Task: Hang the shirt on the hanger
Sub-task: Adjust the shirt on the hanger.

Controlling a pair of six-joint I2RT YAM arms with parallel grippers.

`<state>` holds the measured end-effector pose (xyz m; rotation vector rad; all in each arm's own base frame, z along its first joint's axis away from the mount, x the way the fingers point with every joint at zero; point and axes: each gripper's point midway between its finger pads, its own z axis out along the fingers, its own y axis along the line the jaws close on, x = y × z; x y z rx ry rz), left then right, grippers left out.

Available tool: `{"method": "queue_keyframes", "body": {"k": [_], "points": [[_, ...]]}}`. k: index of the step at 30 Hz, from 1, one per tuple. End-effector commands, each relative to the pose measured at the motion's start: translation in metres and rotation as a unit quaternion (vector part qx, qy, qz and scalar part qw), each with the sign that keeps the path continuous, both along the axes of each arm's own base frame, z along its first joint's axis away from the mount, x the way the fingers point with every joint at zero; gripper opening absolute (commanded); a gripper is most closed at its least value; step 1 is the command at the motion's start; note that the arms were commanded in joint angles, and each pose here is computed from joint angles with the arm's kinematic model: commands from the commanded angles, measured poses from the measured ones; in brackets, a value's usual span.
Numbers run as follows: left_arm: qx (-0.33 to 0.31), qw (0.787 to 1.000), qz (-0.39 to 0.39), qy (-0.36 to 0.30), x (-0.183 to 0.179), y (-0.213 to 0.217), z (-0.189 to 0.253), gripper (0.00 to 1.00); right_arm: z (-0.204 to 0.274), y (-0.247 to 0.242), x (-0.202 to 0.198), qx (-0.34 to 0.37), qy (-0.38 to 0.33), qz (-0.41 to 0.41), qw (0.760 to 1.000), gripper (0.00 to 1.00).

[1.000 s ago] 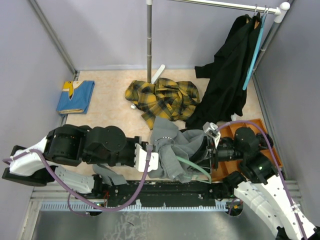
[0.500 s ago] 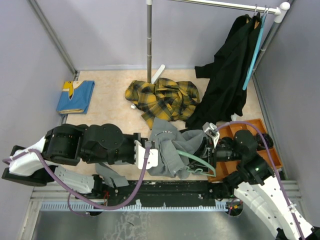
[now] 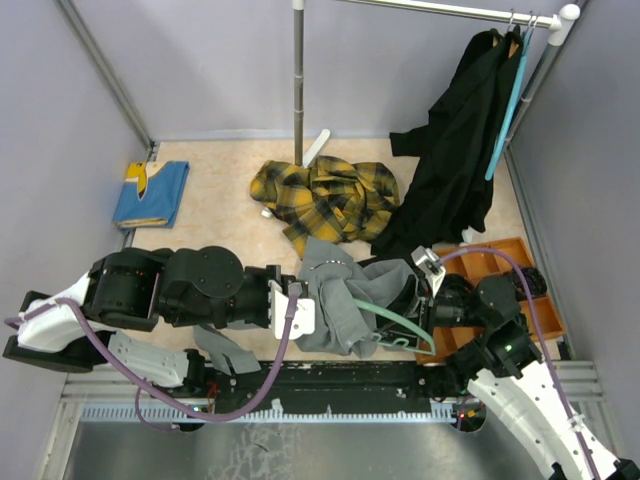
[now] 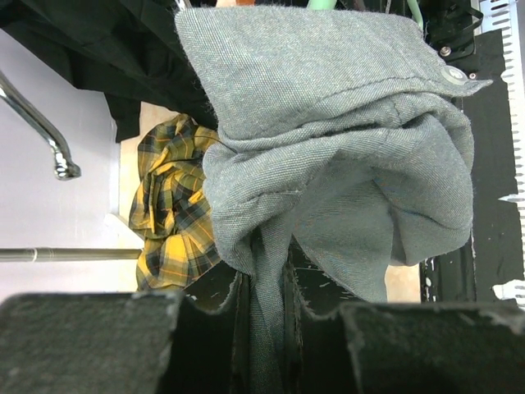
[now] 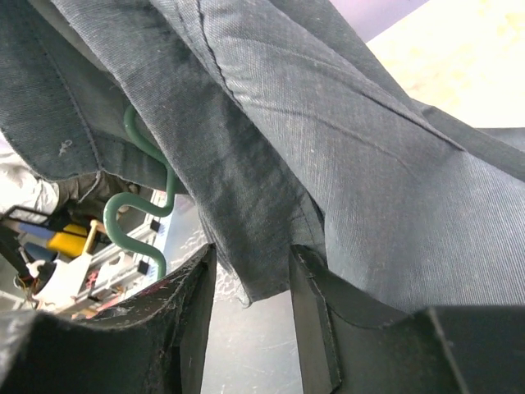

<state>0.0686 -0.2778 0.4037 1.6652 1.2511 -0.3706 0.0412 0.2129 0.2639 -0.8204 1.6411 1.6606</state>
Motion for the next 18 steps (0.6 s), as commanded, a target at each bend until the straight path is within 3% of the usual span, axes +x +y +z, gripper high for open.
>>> {"method": "queue_keyframes", "body": {"k": [1, 6, 12, 18], "points": [[-0.097, 0.995, 0.003, -0.009, 0.003, -0.002, 0.050, 0.00, 0.016, 0.001, 0.007, 0.039, 0.000, -0.027, 0.999, 0.42], [-0.101, 0.995, 0.001, -0.011, 0.003, 0.000, 0.053, 0.00, 0.011, 0.001, 0.025, 0.039, 0.028, -0.084, 0.995, 0.43], [-0.096, 0.995, 0.014, -0.019, 0.008, 0.001, 0.051, 0.00, 0.018, -0.003, 0.022, 0.082, 0.073, -0.098, 0.989, 0.41], [-0.096, 0.995, 0.023, -0.031, 0.012, -0.001, 0.049, 0.00, 0.025, -0.009, 0.018, 0.128, 0.119, -0.106, 0.979, 0.48]]}}
